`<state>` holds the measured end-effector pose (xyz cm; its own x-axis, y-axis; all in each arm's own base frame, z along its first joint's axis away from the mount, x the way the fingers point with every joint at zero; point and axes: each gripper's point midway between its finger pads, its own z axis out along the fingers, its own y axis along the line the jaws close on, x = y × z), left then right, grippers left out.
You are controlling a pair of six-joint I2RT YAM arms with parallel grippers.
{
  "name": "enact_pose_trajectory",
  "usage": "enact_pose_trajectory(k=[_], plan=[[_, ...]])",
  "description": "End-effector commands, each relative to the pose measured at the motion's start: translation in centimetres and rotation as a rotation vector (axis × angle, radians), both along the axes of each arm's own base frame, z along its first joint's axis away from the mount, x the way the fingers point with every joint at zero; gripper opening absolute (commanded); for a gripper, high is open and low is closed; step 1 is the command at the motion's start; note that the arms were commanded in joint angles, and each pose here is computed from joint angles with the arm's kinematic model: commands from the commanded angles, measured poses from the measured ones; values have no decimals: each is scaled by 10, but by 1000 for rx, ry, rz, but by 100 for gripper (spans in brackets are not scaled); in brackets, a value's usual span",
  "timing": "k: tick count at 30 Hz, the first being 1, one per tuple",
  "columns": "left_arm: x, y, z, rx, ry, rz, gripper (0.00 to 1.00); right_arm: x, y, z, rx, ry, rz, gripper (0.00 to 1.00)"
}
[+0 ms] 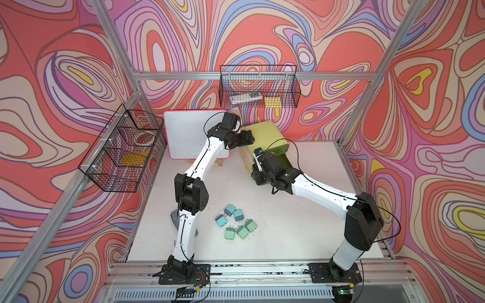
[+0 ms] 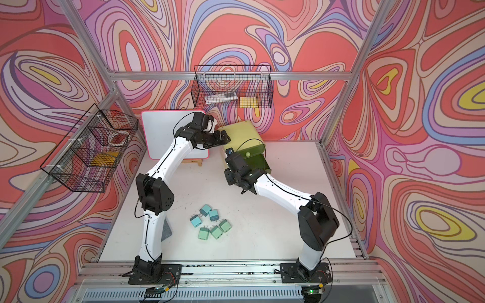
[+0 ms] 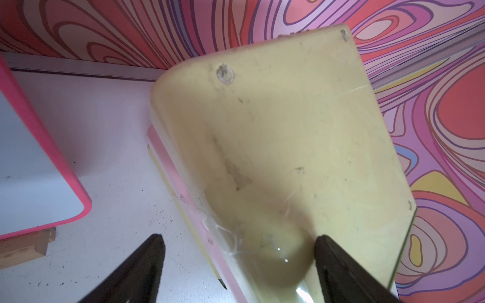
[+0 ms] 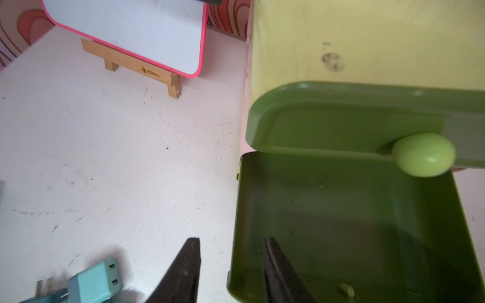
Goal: Place the plugs into the drawer by color
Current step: Open the drawer in the storage box, then pick up the plug from the center of the board.
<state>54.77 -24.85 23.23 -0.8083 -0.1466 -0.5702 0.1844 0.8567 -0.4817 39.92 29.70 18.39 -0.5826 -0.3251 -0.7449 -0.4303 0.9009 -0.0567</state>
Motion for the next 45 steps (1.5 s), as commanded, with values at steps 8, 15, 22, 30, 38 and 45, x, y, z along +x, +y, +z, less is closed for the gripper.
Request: enact_pose_trajectory(k=[8, 15, 22, 30, 38, 45], plan=[[-6, 3, -19, 34, 48, -4, 88, 16, 12, -28, -188, 60, 54, 43], [-6, 3, -19, 36, 49, -5, 88, 17, 10, -40, -225, 86, 45, 43], [-7, 2, -20, 37, 53, -7, 88, 12, 2, -52, -254, 108, 35, 42], [-7, 3, -20, 39, 51, -7, 88, 5, -9, -52, -267, 105, 18, 42], [-6, 3, -20, 40, 49, -6, 89, -5, 1, -18, -150, 78, 61, 43], [-6, 4, -16, 42, 40, -5, 88, -57, 28, 8, 18, 62, 151, 45]])
